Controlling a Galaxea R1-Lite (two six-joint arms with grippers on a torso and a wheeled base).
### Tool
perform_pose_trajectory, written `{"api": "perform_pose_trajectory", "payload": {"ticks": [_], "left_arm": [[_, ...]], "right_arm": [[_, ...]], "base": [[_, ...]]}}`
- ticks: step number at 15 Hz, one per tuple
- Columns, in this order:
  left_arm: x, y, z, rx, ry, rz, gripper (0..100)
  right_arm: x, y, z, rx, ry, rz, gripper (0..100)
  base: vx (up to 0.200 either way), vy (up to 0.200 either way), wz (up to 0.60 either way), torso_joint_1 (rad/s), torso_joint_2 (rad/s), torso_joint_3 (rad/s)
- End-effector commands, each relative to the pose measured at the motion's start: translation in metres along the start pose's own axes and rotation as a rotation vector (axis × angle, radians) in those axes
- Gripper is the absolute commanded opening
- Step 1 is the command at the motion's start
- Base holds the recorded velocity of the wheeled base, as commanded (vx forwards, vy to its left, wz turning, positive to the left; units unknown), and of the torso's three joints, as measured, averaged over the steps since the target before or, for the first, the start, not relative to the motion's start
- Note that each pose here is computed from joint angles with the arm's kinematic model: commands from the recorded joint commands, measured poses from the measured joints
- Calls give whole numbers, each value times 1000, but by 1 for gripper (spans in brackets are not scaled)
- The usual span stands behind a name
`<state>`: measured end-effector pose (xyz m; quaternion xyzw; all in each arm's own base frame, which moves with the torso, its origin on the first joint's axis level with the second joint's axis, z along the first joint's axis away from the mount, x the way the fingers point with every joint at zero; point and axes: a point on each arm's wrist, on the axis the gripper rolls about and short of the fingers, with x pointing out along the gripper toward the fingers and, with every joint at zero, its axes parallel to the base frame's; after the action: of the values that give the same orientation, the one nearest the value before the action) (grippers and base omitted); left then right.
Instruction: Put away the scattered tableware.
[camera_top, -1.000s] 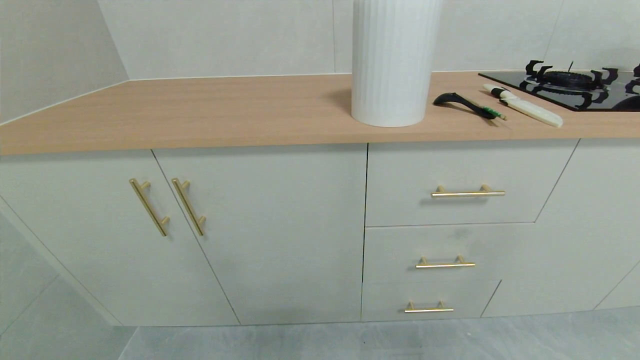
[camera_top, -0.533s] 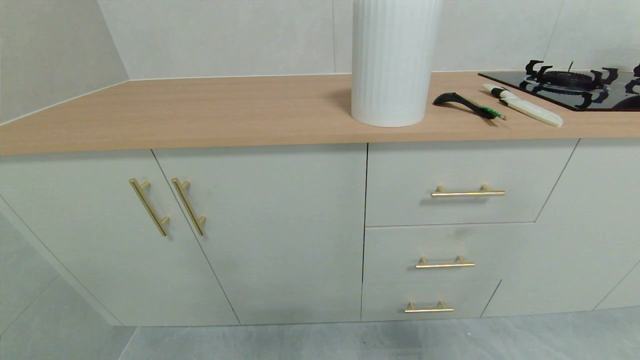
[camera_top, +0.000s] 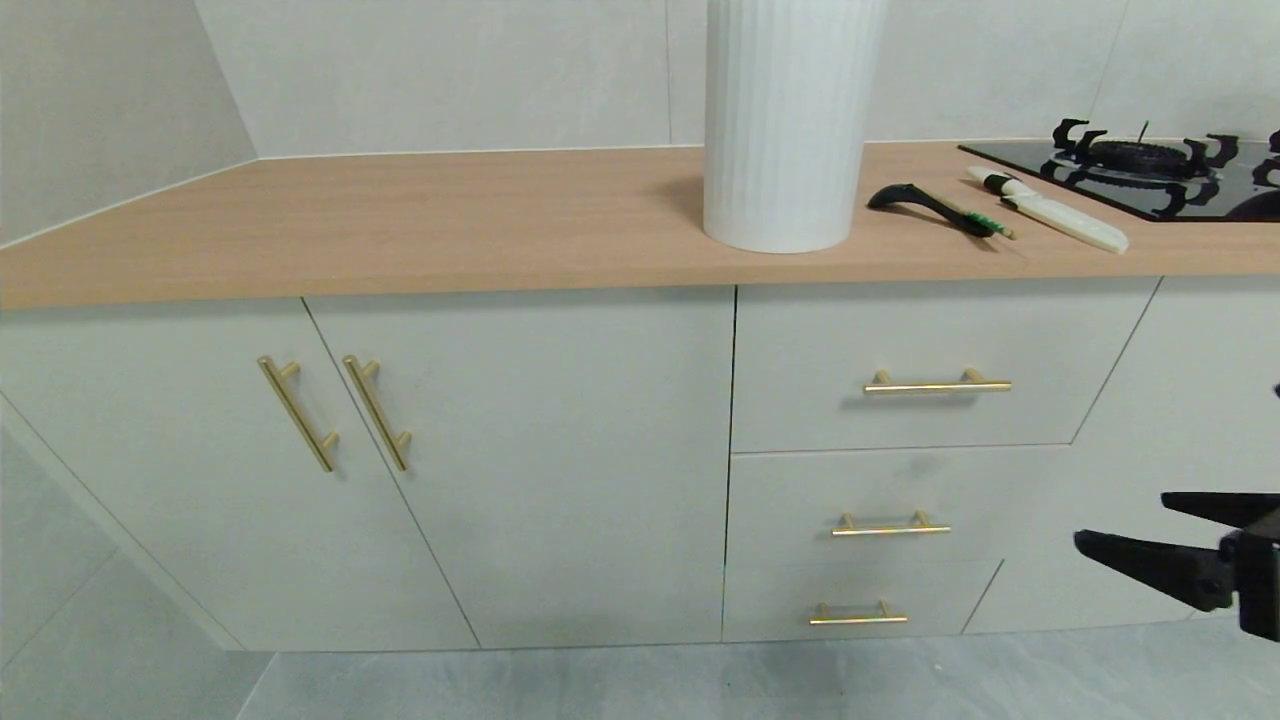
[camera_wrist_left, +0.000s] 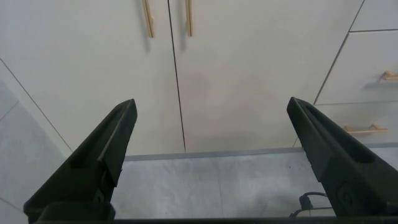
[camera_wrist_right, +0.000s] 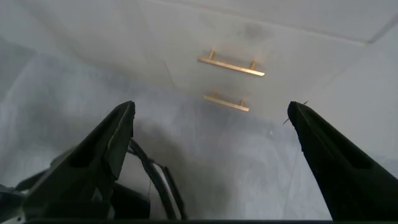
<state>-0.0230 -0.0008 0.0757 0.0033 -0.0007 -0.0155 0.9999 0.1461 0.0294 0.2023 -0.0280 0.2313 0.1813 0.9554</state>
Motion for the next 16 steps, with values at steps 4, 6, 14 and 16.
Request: {"api": "perform_pose_trajectory", "payload": {"ticks": [4,6,14,16], "left_arm": [[0,0,0,1,3,0,100],[0,0,0,1,3,0,100],[0,0,0,1,3,0,100],[0,0,0,1,3,0,100]], "right_arm": [[89,-6,-20,20,192,28,100],[99,-8,-28,13,157,26,100],[177,-19,-68,30,223,-110,100],[195,-22,-76,73,197,-145,100]], "base": [[0,0,0,0,0,0],[0,0,0,0,0,0],[0,0,0,0,0,0],[0,0,0,0,0,0]]}}
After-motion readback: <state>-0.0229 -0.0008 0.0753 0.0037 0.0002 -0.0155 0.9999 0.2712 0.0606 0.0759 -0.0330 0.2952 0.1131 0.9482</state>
